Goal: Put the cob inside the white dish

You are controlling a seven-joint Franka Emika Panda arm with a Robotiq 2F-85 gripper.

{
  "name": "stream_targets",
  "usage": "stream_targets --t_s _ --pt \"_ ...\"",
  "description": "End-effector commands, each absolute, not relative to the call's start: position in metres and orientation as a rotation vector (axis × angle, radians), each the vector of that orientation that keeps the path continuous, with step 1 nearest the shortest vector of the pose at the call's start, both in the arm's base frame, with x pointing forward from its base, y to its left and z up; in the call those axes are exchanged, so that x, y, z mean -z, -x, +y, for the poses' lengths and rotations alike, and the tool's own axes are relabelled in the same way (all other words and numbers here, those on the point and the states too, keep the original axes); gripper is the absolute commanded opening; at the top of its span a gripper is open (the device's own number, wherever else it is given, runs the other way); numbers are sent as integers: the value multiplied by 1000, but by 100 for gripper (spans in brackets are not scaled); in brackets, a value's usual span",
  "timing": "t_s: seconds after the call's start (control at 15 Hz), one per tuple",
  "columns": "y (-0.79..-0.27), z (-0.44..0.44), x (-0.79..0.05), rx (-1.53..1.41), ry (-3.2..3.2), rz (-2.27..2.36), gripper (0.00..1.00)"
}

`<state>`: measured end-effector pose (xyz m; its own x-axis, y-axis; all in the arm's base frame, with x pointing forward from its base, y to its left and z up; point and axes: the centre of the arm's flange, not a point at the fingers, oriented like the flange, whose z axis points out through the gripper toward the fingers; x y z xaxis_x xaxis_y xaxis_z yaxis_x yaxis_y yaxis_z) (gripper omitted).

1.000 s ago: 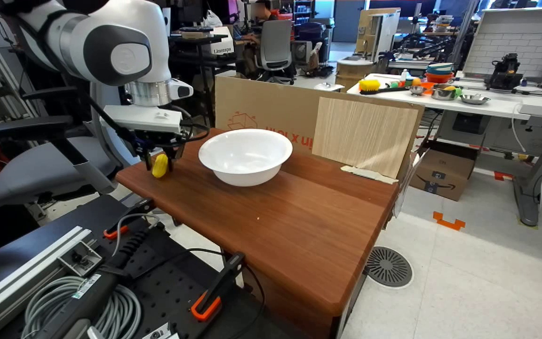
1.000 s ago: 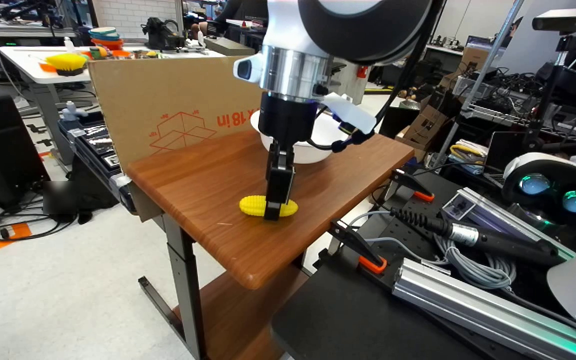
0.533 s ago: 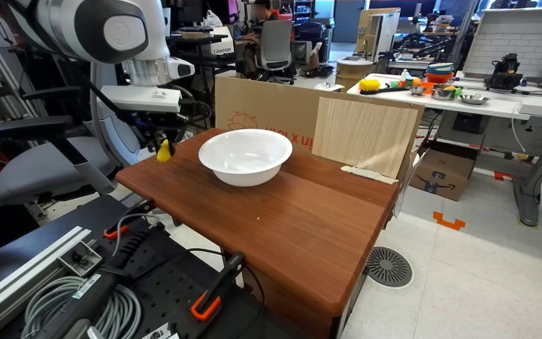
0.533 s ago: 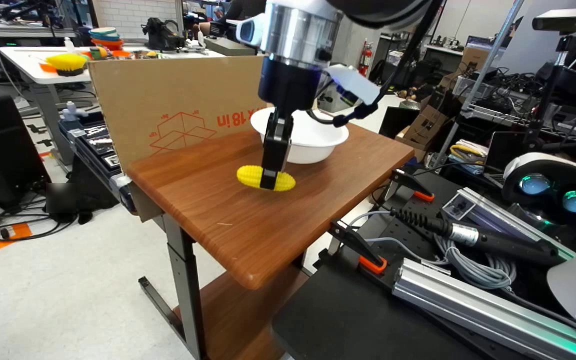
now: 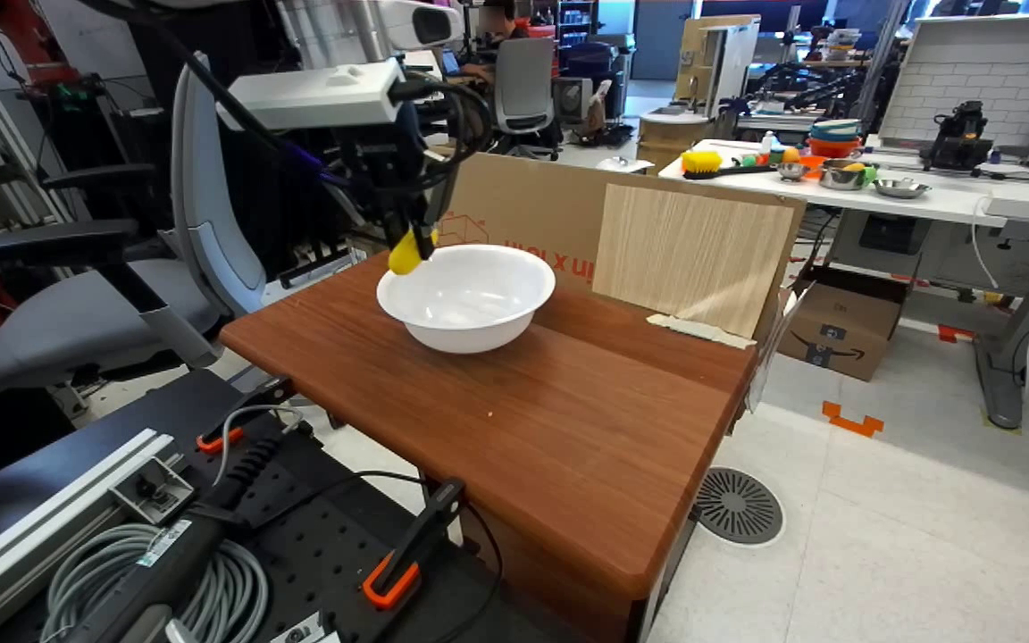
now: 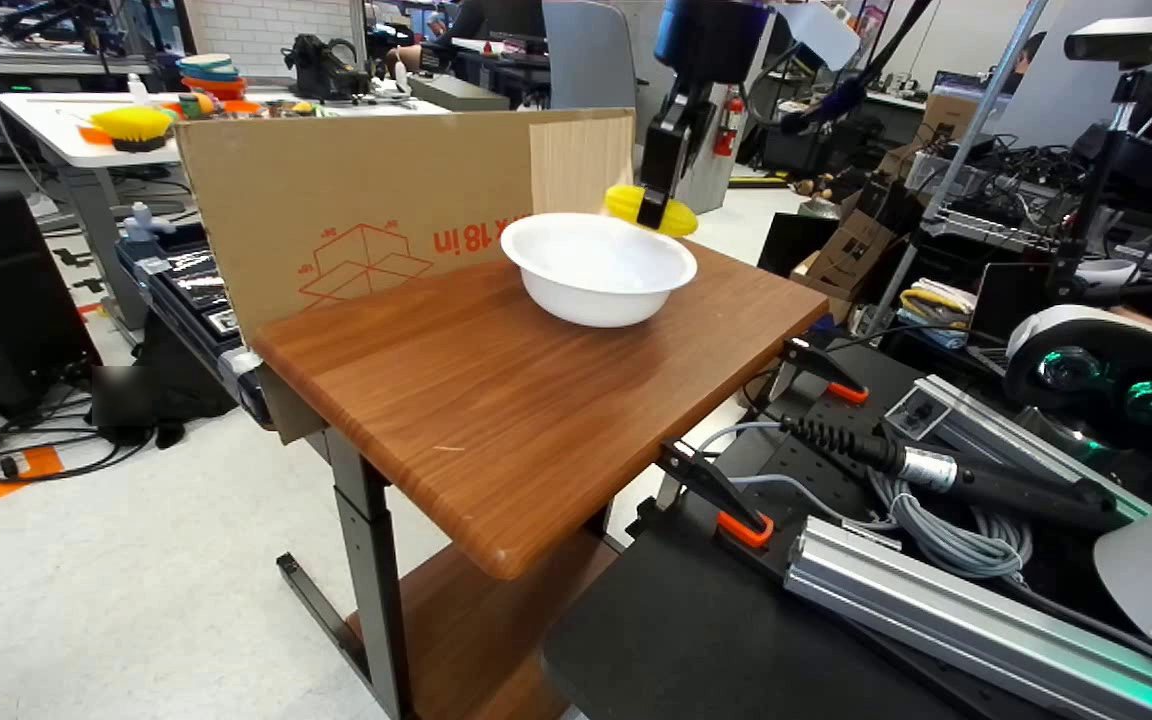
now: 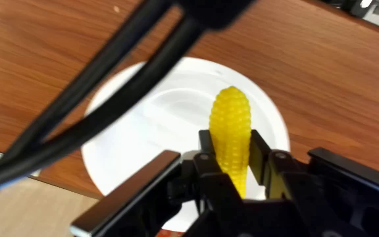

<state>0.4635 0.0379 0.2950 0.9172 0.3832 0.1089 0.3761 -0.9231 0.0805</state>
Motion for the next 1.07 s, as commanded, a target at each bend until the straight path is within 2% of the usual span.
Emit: stream_targets --t_s 0.0,0.2,0.6,1.0 --pt "-502 -15 -281 -192 -3018 356 7" --pt "-536 -26 -266 -211 -3031 300 7" --pt "-605 12 -238 -222 -3063 312 7" --pt "-619 43 -206 -167 -3111 330 7"
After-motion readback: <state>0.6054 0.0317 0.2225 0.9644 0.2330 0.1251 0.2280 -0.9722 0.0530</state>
